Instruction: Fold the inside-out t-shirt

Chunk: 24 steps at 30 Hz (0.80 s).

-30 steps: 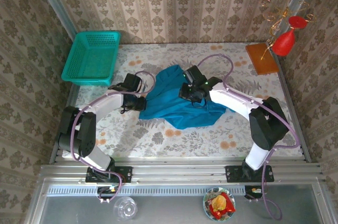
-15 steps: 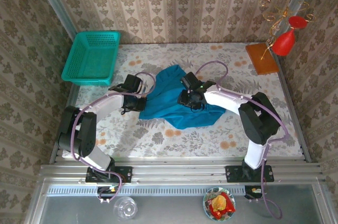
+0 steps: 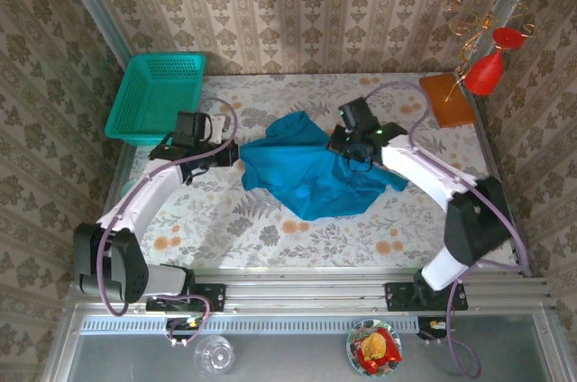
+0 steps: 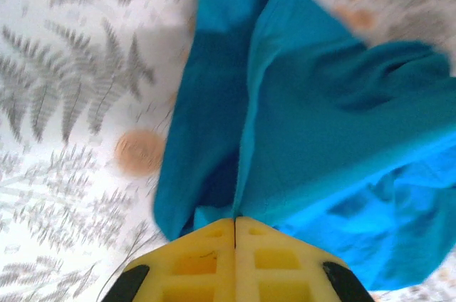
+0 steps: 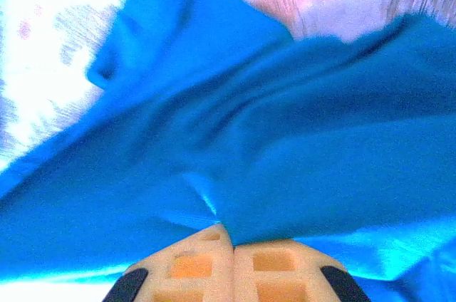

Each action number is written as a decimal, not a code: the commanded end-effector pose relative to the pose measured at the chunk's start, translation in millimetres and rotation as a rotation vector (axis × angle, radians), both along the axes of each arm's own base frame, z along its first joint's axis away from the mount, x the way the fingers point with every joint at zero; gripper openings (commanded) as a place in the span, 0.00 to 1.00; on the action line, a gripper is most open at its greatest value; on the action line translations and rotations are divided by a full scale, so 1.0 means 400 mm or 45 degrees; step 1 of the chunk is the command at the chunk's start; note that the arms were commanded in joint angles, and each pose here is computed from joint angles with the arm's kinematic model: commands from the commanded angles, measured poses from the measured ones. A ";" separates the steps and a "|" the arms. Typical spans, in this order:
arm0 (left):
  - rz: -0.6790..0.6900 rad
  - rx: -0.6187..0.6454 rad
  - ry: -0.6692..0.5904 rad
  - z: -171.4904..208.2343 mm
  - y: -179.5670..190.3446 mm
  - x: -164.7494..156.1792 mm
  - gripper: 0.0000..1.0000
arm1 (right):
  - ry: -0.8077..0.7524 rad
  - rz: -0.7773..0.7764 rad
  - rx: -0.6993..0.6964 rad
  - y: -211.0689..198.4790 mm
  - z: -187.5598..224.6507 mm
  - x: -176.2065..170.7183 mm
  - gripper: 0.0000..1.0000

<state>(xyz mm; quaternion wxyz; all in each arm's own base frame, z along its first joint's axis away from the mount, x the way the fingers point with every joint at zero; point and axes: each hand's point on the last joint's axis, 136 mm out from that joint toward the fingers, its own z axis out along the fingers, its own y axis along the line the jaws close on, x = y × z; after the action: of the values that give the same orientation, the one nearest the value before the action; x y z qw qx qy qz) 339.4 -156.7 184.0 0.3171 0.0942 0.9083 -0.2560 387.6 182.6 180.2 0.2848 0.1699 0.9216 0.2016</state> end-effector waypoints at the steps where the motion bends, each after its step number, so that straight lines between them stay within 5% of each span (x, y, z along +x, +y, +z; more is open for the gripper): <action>1: -0.078 -0.201 -0.114 0.125 -0.034 0.000 0.00 | -0.183 -0.033 -0.079 -0.075 0.179 -0.031 0.00; 9: -0.182 -0.441 -0.192 0.198 -0.072 -0.009 0.00 | -0.395 0.016 -0.014 -0.102 0.355 -0.112 0.00; 17: -0.278 -0.553 -0.156 0.211 -0.101 -0.016 0.00 | -0.240 0.077 -0.039 -0.080 0.235 -0.112 0.00; 24: -0.284 -0.469 -0.016 0.132 -0.105 0.023 0.00 | -0.120 0.065 -0.108 -0.091 0.127 -0.079 0.00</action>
<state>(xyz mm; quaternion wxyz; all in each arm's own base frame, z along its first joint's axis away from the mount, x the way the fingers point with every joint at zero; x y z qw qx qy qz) 345.6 -197.5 239.2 0.3194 0.1236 0.8243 -0.4509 355.4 149.6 244.9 0.3448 0.1297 0.9099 0.1909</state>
